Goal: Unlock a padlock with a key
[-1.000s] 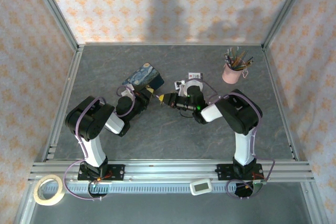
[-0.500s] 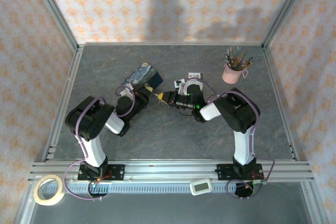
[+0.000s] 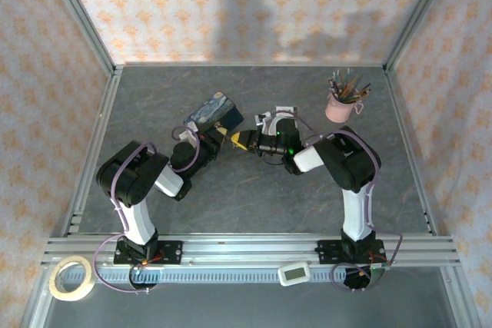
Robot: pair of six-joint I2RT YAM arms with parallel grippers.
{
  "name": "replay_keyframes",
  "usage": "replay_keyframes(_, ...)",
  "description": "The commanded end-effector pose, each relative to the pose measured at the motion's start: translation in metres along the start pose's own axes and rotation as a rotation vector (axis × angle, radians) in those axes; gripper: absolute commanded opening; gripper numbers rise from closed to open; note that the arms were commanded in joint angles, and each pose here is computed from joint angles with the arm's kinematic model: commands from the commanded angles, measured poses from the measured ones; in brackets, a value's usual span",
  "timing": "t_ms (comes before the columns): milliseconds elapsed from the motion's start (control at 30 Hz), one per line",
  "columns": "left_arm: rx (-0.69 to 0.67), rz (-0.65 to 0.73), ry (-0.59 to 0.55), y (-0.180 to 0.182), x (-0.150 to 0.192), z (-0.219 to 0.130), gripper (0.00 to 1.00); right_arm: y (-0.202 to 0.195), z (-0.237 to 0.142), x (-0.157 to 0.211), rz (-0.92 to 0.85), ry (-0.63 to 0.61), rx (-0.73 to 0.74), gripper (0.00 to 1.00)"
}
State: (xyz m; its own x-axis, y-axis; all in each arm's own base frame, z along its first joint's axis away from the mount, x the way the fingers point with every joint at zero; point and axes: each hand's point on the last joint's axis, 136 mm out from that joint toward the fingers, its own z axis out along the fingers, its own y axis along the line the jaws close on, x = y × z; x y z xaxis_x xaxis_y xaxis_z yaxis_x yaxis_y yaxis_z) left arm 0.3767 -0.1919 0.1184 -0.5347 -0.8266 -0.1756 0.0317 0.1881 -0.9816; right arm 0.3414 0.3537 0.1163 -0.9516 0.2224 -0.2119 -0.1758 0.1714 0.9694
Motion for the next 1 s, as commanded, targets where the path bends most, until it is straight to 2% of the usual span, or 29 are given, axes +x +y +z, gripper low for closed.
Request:
replay_keyframes(0, 0.121, 0.018, 0.085, -0.034, 0.02, -0.001, 0.0, 0.025, 0.001, -0.03, -0.076, -0.102, -0.04, 0.0)
replay_keyframes(500, 0.107, 0.029, 0.118, -0.035, 0.033, 0.003, 0.0, 0.039, 0.012, -0.038, -0.063, -0.209, -0.057, 0.0)
replay_keyframes(733, 0.093, 0.043, 0.133, -0.033, 0.039, 0.005, 0.0, 0.065, 0.019, -0.036, -0.061, -0.189, -0.125, 0.0)
replay_keyframes(967, 0.062, 0.039, 0.078, -0.026, 0.027, 0.005, 0.0, 0.055, 0.019, -0.028, -0.056, -0.17, -0.091, 0.0)
